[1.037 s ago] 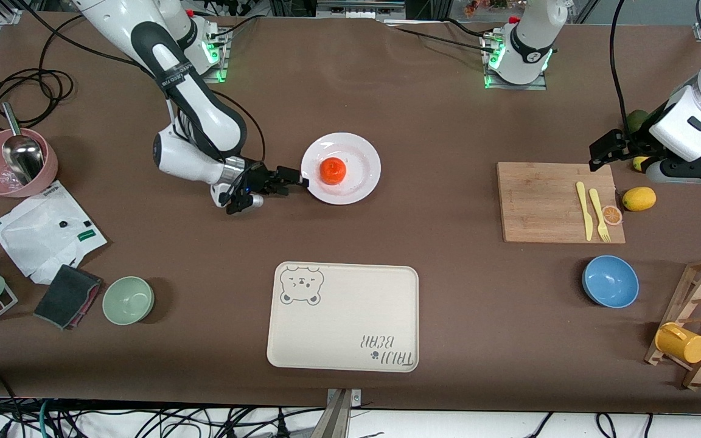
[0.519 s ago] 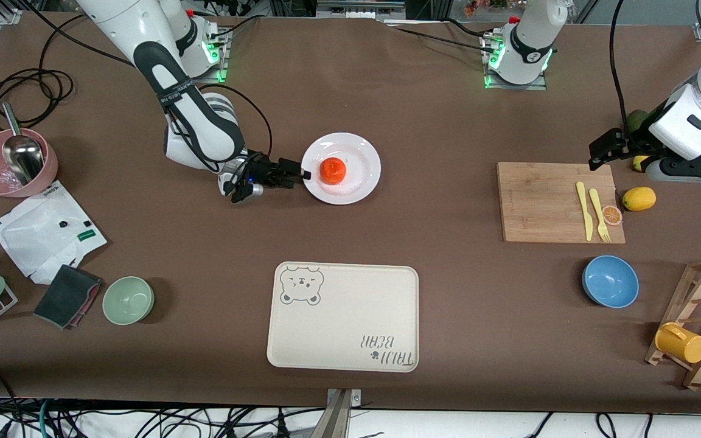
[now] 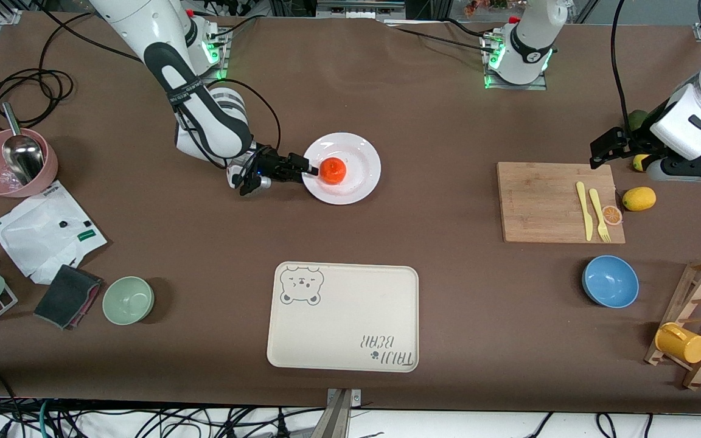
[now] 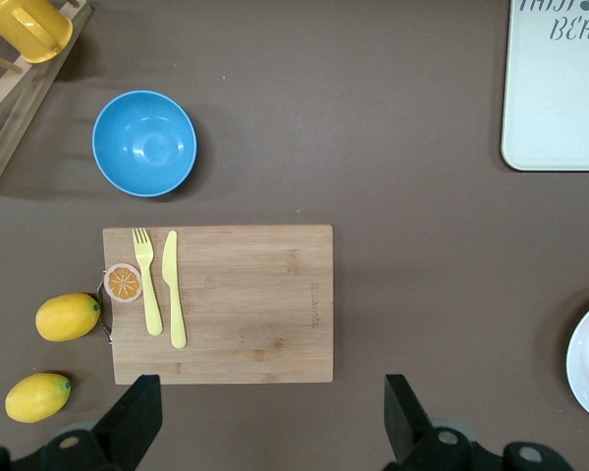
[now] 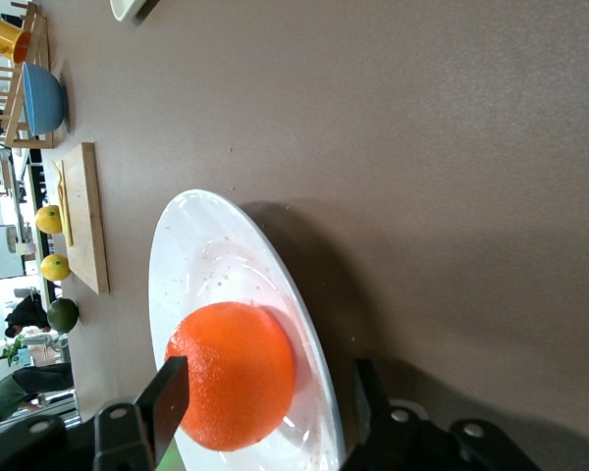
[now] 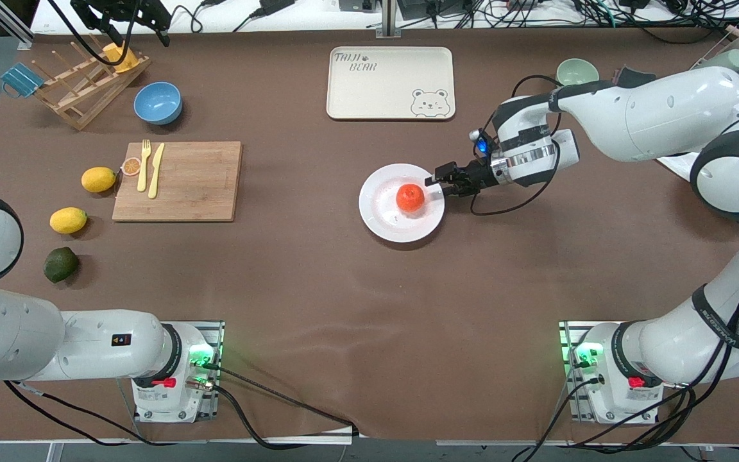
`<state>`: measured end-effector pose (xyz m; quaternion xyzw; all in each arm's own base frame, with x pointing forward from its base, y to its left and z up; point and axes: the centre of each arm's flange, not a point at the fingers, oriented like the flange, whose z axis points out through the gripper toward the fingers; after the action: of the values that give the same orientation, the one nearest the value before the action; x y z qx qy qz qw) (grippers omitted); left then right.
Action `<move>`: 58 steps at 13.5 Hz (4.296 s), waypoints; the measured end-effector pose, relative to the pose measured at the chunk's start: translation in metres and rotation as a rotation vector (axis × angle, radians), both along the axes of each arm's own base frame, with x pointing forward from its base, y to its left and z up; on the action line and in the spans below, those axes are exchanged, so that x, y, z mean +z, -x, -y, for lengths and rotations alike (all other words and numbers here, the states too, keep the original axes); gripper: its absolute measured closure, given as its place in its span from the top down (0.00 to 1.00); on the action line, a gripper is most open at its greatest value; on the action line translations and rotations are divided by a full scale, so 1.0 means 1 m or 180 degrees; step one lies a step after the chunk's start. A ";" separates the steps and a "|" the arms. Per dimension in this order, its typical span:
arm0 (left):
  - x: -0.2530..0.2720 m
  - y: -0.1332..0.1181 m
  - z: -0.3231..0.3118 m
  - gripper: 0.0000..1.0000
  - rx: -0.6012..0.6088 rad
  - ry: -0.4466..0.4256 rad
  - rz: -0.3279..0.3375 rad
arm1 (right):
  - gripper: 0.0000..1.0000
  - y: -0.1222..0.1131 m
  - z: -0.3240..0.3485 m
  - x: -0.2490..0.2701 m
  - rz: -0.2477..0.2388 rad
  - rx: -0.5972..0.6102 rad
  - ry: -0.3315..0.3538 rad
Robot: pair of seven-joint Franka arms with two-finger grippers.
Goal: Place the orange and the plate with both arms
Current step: 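Grasp the white plate rim with the right gripper, then move the plate with the right gripper onto the bear tray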
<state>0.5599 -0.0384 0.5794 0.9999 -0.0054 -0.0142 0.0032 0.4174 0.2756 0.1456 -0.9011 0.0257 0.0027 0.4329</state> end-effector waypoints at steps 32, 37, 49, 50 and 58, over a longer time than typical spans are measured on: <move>0.003 -0.003 -0.010 1.00 0.0055 0.0022 -0.0062 | 0.04 0.005 -0.002 -0.012 0.0179 0.0105 -0.0072; 0.004 -0.001 -0.025 1.00 -0.0026 0.0114 -0.0117 | 0.04 -0.028 -0.005 0.006 0.0173 -0.0154 -0.0154; 0.009 -0.006 -0.016 1.00 -0.0020 0.0138 -0.0092 | 0.04 -0.189 -0.009 0.038 0.0479 -0.0656 -0.0591; 0.009 -0.006 -0.016 1.00 -0.0020 0.0138 -0.0094 | 0.04 -0.204 -0.010 0.036 0.0485 -0.0670 -0.0612; 0.008 -0.007 -0.016 1.00 -0.0017 0.0140 -0.0101 | 0.04 -0.283 -0.002 -0.004 0.0725 -0.0654 -0.0753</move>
<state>0.5665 -0.0221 0.5873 0.9992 -0.0084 -0.0300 0.0252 0.7004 0.2777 0.1416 -0.8310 0.0679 -0.1405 0.5339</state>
